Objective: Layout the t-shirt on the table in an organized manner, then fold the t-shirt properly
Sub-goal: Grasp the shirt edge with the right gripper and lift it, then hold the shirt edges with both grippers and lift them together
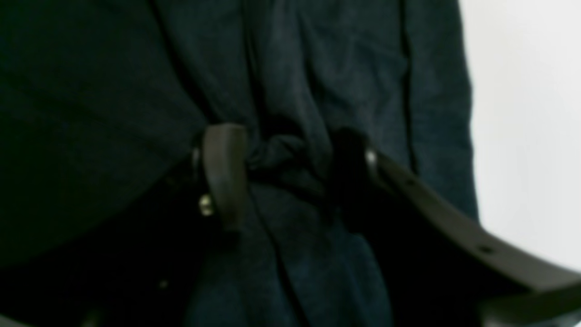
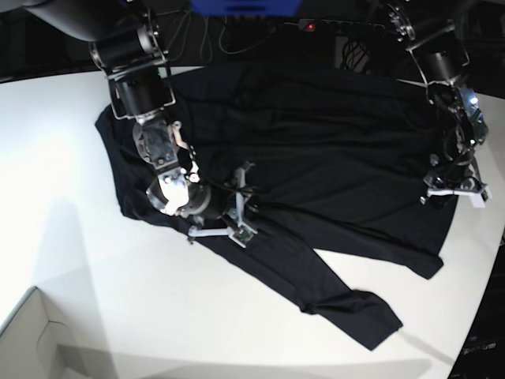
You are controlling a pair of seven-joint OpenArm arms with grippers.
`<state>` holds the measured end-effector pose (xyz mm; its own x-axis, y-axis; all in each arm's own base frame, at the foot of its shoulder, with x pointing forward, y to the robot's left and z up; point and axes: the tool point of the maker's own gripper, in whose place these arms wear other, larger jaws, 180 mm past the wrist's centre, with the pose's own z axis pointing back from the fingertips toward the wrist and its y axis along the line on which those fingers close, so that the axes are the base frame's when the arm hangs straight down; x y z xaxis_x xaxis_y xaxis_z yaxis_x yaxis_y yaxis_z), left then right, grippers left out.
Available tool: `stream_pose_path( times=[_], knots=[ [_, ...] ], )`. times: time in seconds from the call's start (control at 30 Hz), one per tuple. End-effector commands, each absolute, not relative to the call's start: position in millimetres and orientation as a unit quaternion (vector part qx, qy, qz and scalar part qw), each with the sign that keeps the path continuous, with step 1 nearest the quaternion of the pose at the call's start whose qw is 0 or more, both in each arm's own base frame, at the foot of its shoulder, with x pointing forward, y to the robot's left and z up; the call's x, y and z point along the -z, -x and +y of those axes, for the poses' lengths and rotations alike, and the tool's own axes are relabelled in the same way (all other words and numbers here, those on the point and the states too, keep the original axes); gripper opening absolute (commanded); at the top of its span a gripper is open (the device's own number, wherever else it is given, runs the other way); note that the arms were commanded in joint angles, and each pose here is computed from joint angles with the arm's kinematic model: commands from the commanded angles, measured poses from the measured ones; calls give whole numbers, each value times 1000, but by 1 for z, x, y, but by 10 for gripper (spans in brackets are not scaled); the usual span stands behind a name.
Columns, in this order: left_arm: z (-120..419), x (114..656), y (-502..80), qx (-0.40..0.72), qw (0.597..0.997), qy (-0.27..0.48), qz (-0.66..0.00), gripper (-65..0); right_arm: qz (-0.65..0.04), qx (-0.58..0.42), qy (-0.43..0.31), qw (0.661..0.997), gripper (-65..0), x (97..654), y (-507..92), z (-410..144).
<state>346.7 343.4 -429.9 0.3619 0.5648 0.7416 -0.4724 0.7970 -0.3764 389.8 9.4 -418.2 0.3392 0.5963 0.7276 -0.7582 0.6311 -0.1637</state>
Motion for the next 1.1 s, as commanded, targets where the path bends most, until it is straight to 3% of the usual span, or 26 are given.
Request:
stream_pose_path(
  times=[0.0, 0.37, 0.97, 1.07],
  knots=[
    [348, 439, -337, -319, 838, 35, -441, -463, -415, -415, -98, 804, -415, 403, -403, 11],
    [349, 440, -336, -317, 840, 32, -439, -463, -455, -415, -82, 783, -636, 369, -422, 10],
    [350, 444, -331, -320, 842, 30, -434, -462, -477, -396, -53, 783, -636, 335, -472, -16],
    [350, 445, -331, -320, 842, 30, -433, -462, -479, -396, -50, 782, -585, 332, -474, -19]
  ],
)
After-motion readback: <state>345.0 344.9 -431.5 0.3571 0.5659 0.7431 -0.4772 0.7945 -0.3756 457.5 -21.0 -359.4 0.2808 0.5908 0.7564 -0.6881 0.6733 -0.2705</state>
